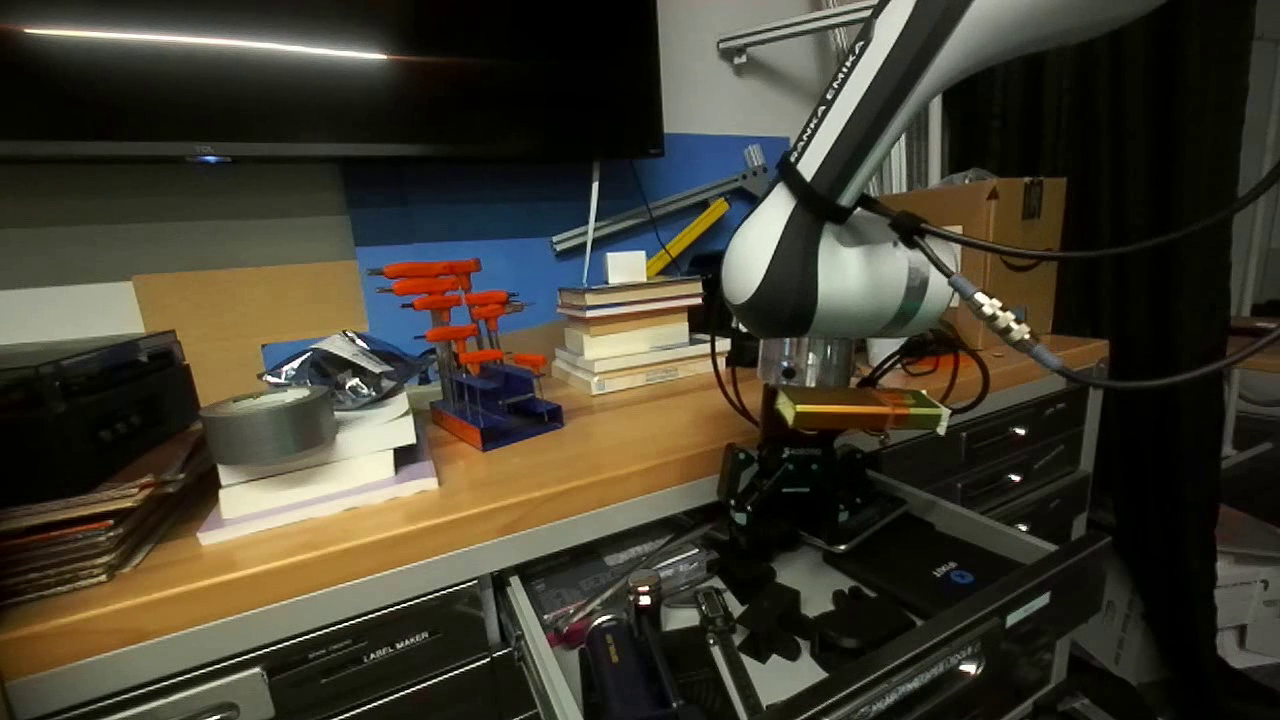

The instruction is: Open the top middle drawer then remove three black objects from the drawer

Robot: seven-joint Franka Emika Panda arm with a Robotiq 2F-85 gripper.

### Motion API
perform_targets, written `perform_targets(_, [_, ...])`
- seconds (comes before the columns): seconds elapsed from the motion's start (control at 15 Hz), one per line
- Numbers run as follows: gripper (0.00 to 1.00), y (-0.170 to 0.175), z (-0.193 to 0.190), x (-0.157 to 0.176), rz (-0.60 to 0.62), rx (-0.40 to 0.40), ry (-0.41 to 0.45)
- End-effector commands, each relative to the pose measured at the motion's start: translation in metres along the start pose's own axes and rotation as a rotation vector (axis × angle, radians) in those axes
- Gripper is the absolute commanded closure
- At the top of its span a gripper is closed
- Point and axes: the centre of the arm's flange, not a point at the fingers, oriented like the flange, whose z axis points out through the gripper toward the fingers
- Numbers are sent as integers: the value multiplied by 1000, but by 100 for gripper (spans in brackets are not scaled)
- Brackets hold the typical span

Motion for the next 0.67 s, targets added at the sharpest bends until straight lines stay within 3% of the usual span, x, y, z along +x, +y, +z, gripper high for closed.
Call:
perform_targets(0.0, [0, -11, 2, 17, -194, 45, -39])
perform_targets(0.27, [0, -20, 13, 23, -321, 74, -3])
perform_targets(0.6, [0, -27, 26, 24, -334, 36, 76])
